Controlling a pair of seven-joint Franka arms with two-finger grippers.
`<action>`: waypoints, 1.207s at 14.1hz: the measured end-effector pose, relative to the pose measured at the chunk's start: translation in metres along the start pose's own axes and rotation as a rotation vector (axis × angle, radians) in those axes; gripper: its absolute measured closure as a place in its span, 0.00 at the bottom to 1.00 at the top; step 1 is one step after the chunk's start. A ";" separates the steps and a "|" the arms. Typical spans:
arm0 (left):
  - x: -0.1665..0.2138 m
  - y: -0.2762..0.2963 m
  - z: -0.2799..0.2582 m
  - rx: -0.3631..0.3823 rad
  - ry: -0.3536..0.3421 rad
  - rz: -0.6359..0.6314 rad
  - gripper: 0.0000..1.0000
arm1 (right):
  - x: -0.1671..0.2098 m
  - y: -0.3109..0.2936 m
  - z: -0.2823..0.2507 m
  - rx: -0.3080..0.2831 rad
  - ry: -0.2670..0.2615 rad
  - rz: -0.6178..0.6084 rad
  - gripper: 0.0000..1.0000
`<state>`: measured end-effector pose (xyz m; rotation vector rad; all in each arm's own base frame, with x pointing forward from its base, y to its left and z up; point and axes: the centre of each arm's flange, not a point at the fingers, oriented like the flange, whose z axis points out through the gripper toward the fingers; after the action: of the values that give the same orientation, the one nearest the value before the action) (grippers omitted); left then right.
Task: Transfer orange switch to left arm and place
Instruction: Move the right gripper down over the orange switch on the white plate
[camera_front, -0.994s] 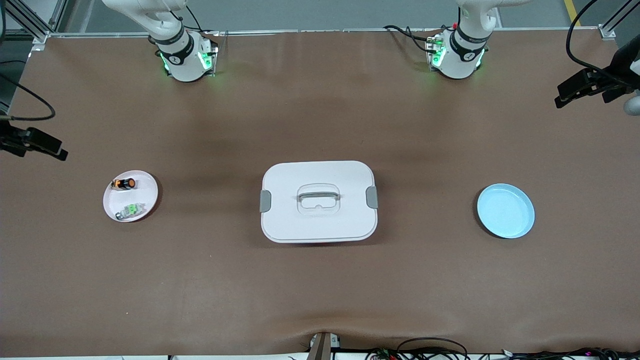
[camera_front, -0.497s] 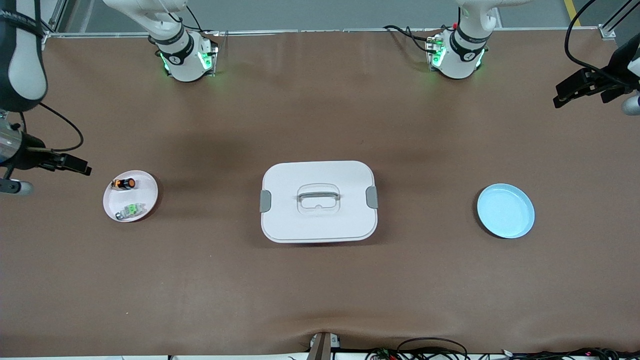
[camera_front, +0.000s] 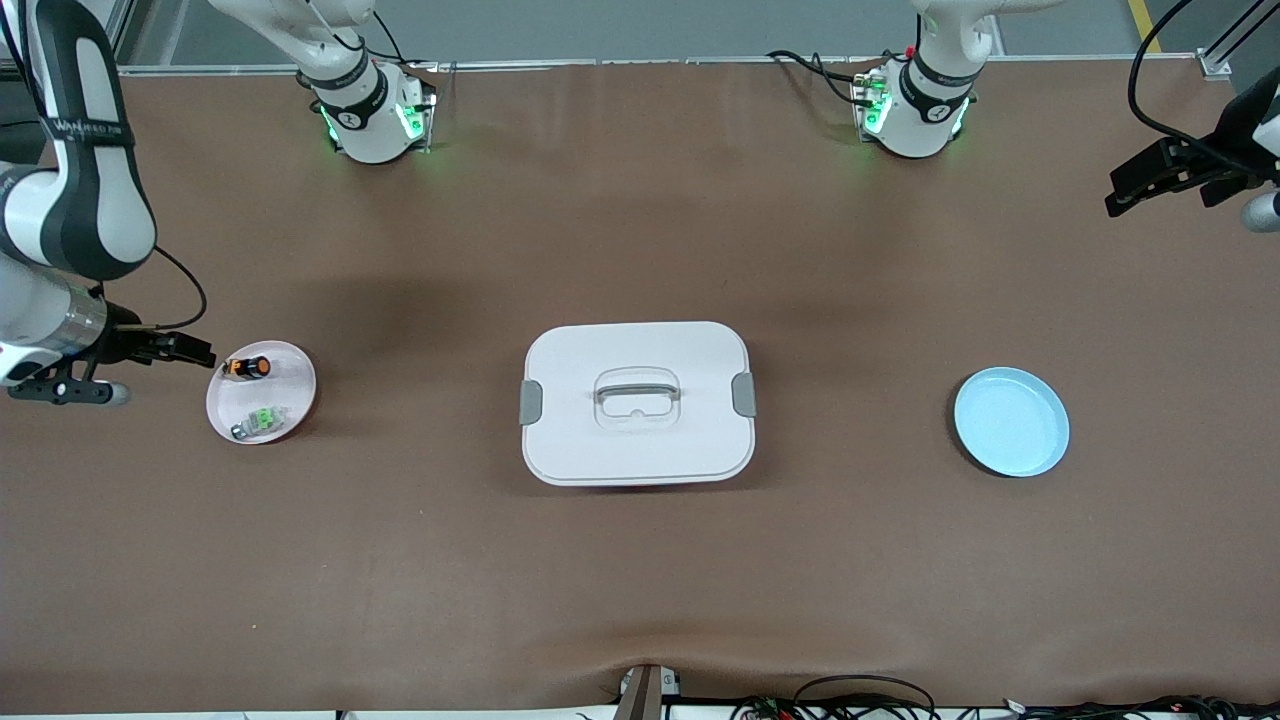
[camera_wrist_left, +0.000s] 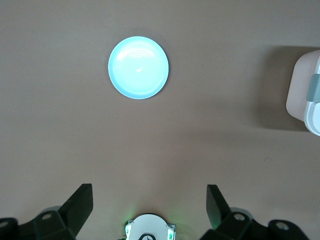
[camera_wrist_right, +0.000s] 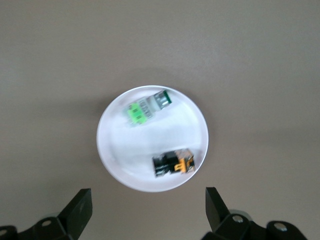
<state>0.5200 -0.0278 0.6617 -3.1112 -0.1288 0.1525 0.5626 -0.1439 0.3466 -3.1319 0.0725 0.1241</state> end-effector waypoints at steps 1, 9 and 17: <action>0.003 0.001 0.004 0.000 -0.009 0.001 0.00 | 0.000 0.008 0.012 -0.002 0.005 -0.009 0.00; 0.039 -0.008 0.053 0.007 -0.105 -0.016 0.00 | -0.011 0.024 0.079 -0.006 -0.004 -0.011 0.00; 0.060 -0.024 0.080 0.020 -0.138 -0.031 0.00 | -0.019 0.023 0.121 0.035 -0.062 -0.016 0.00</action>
<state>0.5699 0.0025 0.5764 -3.0752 -0.1775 0.3655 0.5329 -0.1648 0.2274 -3.0905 0.0486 0.2176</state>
